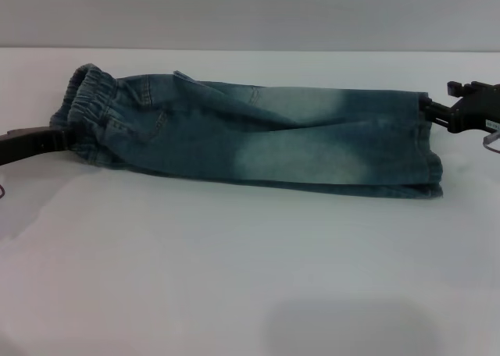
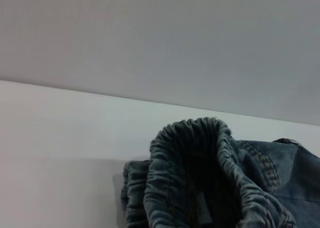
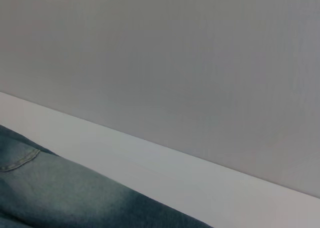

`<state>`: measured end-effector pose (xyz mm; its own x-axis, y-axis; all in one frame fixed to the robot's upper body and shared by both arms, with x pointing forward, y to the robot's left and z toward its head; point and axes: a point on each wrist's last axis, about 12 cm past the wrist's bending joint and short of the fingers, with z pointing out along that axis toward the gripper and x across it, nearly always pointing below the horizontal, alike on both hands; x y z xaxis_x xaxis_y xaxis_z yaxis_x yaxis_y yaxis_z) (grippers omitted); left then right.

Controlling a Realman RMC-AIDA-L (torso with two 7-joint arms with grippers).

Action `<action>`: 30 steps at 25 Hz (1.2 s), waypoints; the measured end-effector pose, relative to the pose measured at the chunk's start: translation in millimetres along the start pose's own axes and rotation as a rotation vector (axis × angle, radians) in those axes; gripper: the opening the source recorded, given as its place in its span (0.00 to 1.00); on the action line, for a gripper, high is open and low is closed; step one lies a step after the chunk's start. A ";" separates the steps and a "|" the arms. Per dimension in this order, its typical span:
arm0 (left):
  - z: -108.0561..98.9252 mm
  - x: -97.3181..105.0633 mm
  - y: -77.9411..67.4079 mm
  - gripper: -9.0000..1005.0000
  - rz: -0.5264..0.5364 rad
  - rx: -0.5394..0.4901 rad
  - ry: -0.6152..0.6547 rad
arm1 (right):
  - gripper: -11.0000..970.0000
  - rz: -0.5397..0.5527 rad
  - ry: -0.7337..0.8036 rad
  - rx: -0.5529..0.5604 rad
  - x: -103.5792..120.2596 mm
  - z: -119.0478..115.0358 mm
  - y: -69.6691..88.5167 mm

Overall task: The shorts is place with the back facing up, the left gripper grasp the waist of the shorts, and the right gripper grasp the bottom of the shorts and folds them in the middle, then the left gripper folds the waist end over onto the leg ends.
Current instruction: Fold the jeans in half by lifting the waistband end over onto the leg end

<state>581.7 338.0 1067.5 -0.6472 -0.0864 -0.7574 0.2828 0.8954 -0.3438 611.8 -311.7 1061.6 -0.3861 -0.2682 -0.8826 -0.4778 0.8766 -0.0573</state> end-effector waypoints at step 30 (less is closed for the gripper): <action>1.2 -59.8 -58.4 0.06 0.119 0.315 -0.100 | 0.60 -0.065 -0.005 -0.124 -25.1 29.9 31.8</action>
<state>604.7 290.4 1132.2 -0.5282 -0.0463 -0.8478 0.5669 0.7241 -0.3928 629.9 -265.1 1068.0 -0.3472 -0.3205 -0.8813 -0.5960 0.8010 -0.0565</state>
